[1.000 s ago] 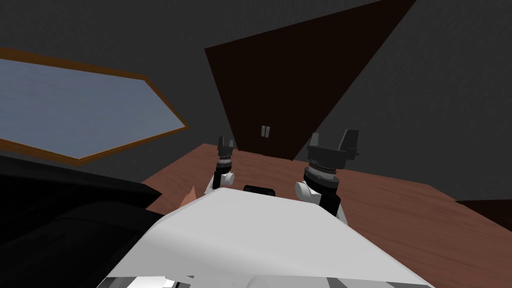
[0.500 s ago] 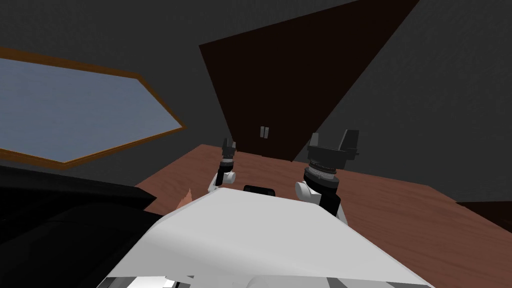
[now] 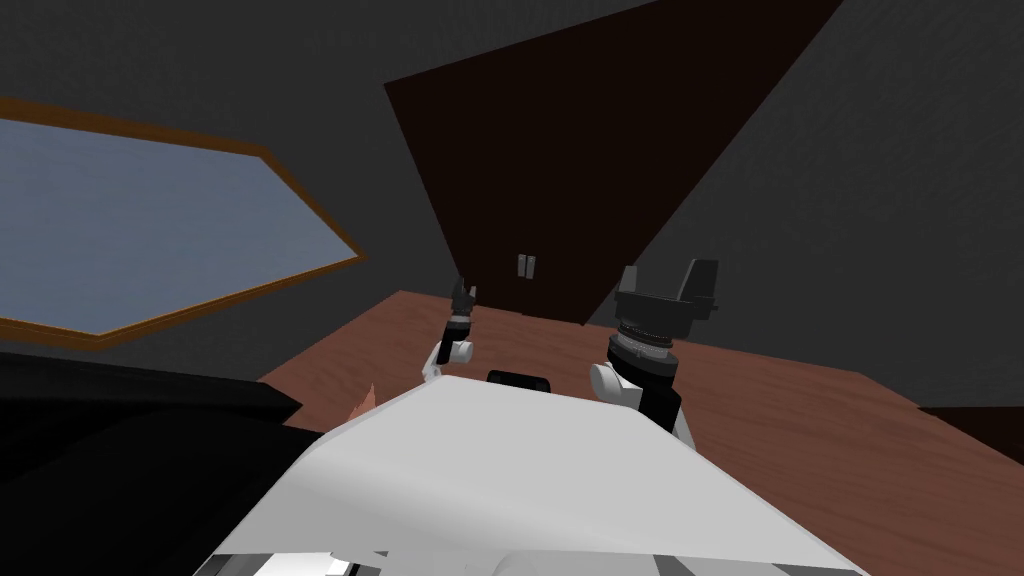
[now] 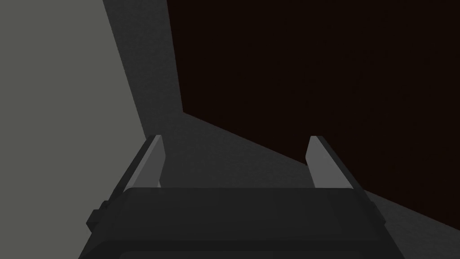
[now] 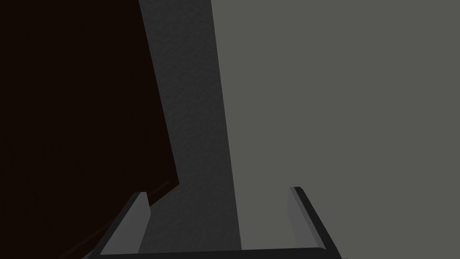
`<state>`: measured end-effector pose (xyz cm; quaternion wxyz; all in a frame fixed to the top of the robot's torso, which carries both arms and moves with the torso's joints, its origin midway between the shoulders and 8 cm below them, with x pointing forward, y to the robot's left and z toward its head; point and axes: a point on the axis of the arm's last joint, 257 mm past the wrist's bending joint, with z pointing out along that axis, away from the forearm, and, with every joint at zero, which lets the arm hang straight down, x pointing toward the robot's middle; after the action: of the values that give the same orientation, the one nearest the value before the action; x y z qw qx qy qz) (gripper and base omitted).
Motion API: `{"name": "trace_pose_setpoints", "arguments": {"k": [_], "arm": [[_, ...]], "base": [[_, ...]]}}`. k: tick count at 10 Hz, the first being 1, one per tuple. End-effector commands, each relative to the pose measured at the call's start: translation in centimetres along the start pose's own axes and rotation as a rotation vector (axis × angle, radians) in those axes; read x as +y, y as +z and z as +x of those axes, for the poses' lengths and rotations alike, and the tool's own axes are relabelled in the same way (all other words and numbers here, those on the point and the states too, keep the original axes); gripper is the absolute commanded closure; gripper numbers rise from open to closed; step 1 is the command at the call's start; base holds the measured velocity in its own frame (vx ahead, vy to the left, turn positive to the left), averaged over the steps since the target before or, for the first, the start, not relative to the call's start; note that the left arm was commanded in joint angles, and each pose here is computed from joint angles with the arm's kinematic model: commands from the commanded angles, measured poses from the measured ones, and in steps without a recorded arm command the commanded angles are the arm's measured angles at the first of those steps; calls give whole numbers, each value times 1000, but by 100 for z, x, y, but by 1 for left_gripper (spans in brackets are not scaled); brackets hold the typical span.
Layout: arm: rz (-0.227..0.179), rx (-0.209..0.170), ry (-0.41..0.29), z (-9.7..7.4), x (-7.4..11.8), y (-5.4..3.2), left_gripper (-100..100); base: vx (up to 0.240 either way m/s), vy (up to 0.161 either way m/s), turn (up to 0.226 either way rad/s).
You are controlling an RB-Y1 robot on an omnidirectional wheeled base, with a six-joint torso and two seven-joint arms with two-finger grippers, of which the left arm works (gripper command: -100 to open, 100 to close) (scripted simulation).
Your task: Pull the door open
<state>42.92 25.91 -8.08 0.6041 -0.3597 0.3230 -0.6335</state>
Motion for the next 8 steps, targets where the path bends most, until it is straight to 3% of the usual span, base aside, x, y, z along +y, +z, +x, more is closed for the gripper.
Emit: {"name": "trace_pose_setpoints", "arguments": {"k": [1, 8], "arm": [[-30, 5, 2, -6, 151, 12, -100], [-151, 22, 9, -23, 762, 58, -100]], "base": [[87, -42, -23], [105, -44, -17]]}}
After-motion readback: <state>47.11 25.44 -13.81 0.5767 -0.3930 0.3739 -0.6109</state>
